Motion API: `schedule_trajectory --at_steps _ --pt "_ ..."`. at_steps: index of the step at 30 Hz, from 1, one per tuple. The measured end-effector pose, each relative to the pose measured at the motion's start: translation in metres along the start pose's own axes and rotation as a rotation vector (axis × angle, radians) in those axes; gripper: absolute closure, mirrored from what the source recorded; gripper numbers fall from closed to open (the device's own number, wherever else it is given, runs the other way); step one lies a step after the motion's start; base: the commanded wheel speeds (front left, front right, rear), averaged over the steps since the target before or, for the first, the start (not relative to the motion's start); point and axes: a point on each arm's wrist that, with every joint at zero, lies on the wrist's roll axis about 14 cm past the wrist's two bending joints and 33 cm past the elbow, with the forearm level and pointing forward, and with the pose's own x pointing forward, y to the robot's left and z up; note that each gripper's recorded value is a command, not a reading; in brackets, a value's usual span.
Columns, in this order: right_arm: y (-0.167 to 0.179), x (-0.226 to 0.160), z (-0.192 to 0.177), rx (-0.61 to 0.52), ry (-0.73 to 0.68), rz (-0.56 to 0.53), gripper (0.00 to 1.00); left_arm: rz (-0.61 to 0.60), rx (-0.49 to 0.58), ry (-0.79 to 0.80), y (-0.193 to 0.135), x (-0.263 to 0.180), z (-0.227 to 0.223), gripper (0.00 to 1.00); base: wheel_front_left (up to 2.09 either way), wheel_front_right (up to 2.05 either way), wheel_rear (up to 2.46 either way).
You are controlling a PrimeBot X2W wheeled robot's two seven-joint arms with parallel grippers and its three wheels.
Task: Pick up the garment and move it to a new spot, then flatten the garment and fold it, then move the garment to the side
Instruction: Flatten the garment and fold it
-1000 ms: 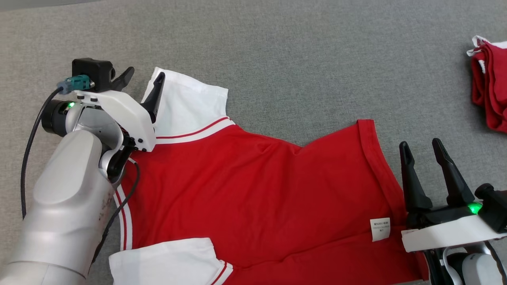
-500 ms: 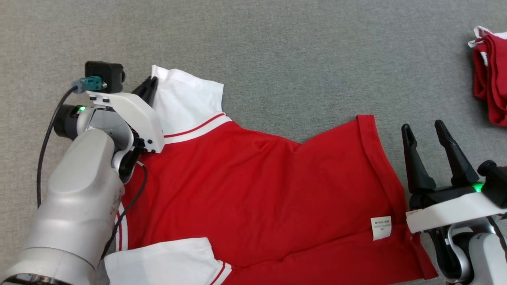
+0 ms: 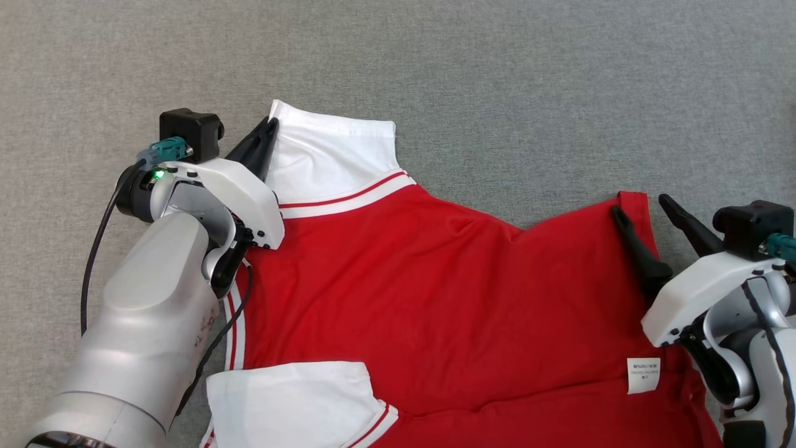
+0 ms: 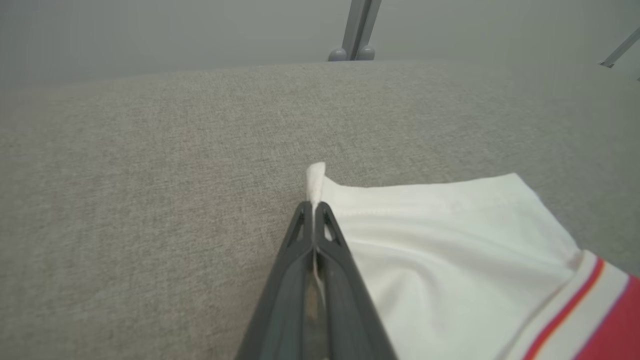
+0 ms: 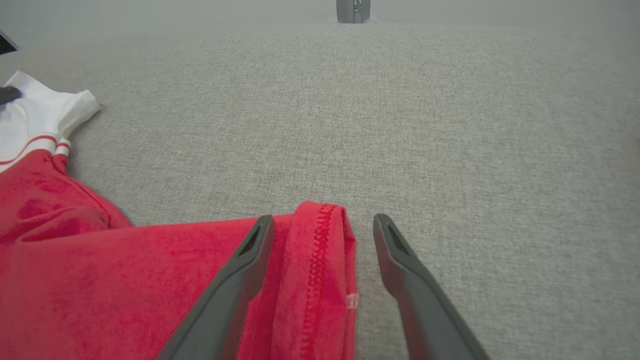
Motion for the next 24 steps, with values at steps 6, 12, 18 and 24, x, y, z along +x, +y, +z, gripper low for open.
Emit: schedule_trajectory --at_steps 6,12,18,24 --pt "-0.012 0.003 -0.011 0.015 0.1 -0.032 1.0 0.022 -0.013 -0.059 0.008 -0.007 0.01 1.0 0.0 0.0 0.0" --pt "-0.017 0.009 0.022 0.043 -0.01 -0.045 1.0 0.041 -0.003 -0.151 0.019 -0.011 0.037 1.0 0.0 0.0 0.0" --pt "-0.016 0.009 0.044 0.141 -0.115 -0.044 1.0 0.041 0.0 -0.27 0.021 -0.021 0.074 1.0 0.0 0.0 0.0" --pt "-0.017 -0.002 0.053 0.269 -0.182 -0.038 1.0 0.046 -0.006 -0.395 0.022 -0.047 0.099 1.0 0.0 0.0 0.0"
